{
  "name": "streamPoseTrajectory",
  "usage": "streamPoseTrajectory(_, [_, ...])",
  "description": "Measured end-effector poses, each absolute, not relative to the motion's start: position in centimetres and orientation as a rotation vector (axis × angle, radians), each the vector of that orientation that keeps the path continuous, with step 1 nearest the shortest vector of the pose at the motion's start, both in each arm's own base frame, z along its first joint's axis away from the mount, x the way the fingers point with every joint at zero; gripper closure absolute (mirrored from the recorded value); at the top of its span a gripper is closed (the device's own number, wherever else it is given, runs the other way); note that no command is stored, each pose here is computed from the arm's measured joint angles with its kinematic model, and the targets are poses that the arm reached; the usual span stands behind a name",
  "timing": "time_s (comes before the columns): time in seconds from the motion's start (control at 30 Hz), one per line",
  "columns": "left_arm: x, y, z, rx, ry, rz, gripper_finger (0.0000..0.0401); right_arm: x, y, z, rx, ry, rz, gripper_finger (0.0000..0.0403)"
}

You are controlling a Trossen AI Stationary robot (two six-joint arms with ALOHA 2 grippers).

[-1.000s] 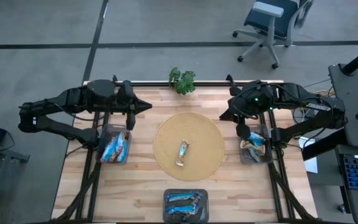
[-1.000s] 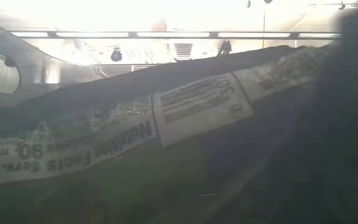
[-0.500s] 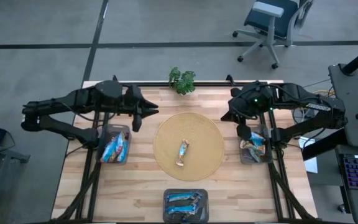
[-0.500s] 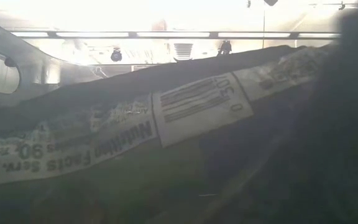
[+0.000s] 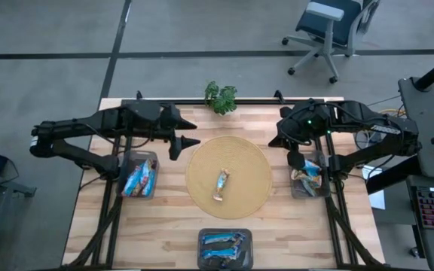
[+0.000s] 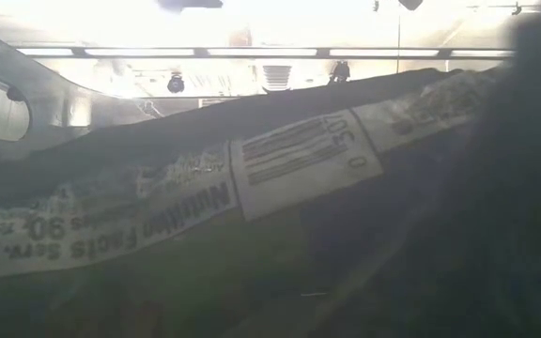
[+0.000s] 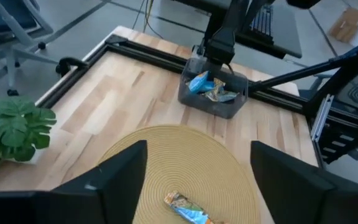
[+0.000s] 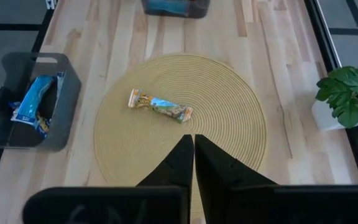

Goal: Pick and place Granola Bars by type
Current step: Put the yellow granola bar into the top right bin

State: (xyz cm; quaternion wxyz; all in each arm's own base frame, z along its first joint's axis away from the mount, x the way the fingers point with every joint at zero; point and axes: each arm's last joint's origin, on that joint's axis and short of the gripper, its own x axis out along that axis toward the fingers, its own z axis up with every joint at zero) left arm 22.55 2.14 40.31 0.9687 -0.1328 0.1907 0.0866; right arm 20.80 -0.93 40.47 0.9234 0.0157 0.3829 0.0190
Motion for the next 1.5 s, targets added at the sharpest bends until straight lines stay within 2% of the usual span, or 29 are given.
streamPoseTrajectory(0.1, [23.2, 2.2, 39.9, -0.283, 0.406, 0.177, 0.0125, 20.8, -0.9, 40.4, 0.033, 0.791, 0.039, 0.0394])
streamPoseTrajectory(0.47, [26.0, 2.1, 40.0, -0.291, 0.446, 0.09, 0.0124, 20.6, -0.9, 40.2, 0.024, 0.822, 0.044, 0.0394])
streamPoseTrajectory(0.97, [30.7, 0.4, 41.5, 0.059, 0.588, -0.093, 0.0125, 20.4, -0.9, 40.0, 0.03, 0.847, 0.043, 0.0394])
streamPoseTrajectory(1.3, [32.6, -0.6, 39.8, 0.181, 0.666, -0.144, 0.0125, 20.4, -0.9, 40.0, 0.026, 0.847, 0.044, 0.0394])
streamPoseTrajectory(1.4, [33.3, -1.3, 38.9, 0.306, 0.7, -0.151, 0.0125, 20.4, -0.9, 40.0, 0.027, 0.846, 0.044, 0.0394])
streamPoseTrajectory(1.5, [33.9, -1.9, 37.8, 0.523, 0.753, -0.177, 0.0125, 20.4, -0.9, 40.0, 0.029, 0.846, 0.043, 0.0394])
